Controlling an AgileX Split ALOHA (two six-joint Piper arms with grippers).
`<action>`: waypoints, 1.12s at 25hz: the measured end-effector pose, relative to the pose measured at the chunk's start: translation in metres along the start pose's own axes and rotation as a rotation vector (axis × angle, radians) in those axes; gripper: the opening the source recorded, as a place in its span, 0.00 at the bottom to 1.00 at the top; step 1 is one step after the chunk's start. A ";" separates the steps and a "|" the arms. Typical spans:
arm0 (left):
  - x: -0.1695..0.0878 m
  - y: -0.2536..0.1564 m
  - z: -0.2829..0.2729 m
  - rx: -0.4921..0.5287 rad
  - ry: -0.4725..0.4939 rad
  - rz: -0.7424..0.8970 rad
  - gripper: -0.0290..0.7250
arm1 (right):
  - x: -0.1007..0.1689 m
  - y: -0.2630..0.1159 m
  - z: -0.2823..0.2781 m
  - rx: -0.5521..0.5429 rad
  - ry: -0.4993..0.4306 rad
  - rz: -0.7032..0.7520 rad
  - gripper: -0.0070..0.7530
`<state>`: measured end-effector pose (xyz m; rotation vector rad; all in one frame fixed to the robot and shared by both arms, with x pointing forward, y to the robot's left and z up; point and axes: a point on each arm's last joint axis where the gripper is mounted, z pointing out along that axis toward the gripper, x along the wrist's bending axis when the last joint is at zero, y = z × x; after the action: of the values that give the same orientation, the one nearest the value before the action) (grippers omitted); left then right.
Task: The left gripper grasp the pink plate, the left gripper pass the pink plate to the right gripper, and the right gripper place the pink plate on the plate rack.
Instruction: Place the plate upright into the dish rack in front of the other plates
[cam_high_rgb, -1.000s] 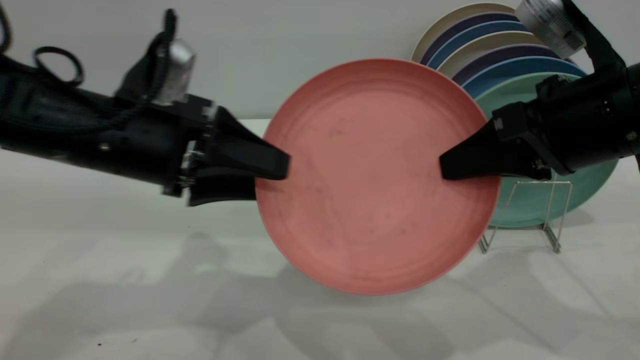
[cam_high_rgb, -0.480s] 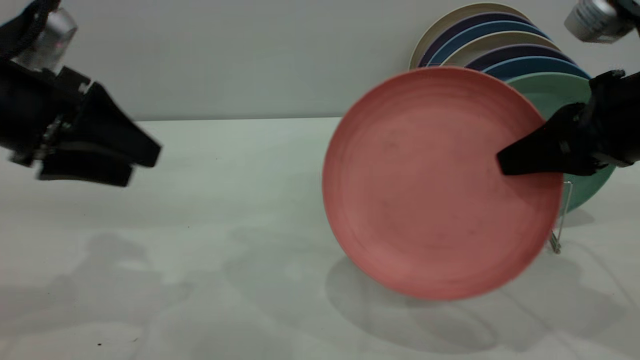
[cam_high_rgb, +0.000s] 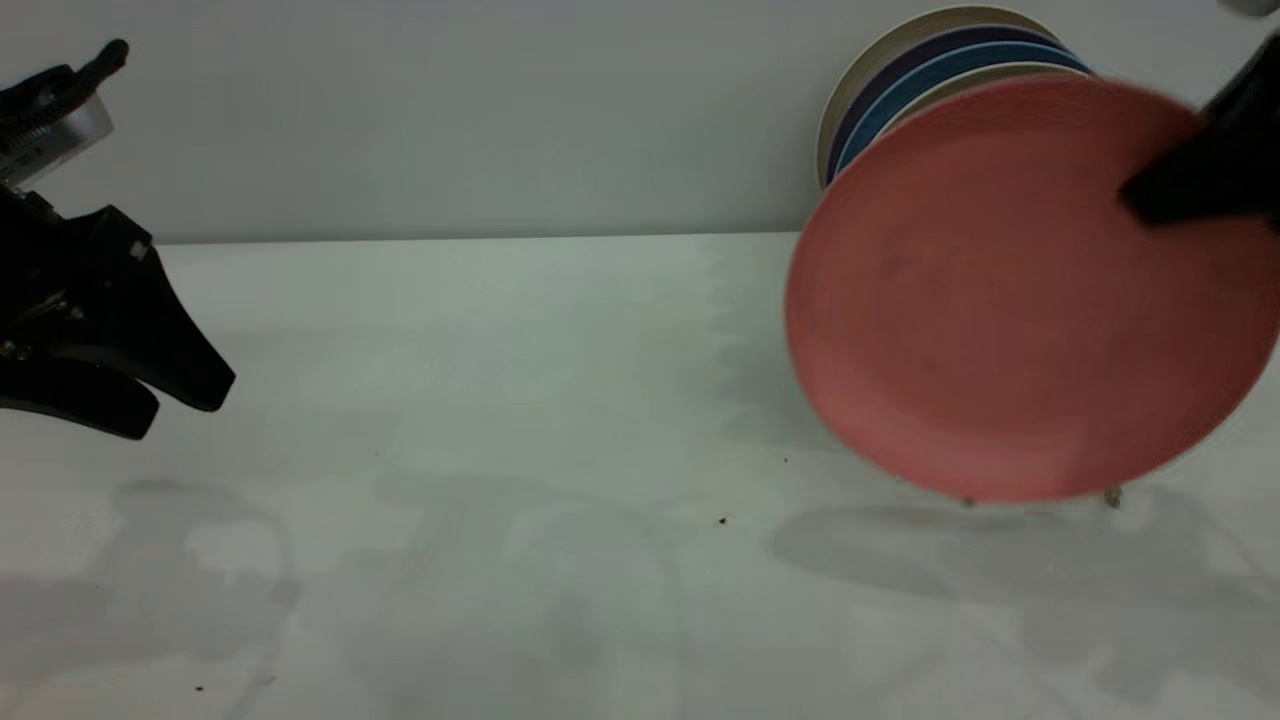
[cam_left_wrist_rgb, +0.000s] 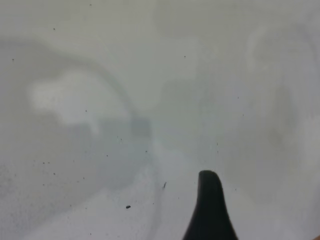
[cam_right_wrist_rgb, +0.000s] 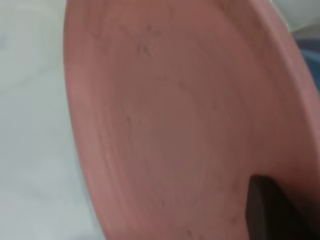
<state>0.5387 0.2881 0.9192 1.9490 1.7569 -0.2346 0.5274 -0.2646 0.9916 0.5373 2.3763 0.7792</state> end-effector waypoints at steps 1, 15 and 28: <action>0.000 0.000 0.000 0.000 0.001 -0.001 0.81 | -0.003 0.004 -0.004 -0.003 -0.015 -0.030 0.10; 0.000 0.000 0.000 0.000 0.001 -0.004 0.81 | -0.037 0.029 -0.026 0.040 -0.129 -0.268 0.10; 0.000 0.000 0.000 0.000 0.001 -0.001 0.81 | -0.049 0.024 -0.014 0.114 -0.115 -0.273 0.09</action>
<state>0.5387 0.2881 0.9192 1.9482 1.7589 -0.2345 0.5600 -0.2777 1.0358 0.2851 2.3316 0.4804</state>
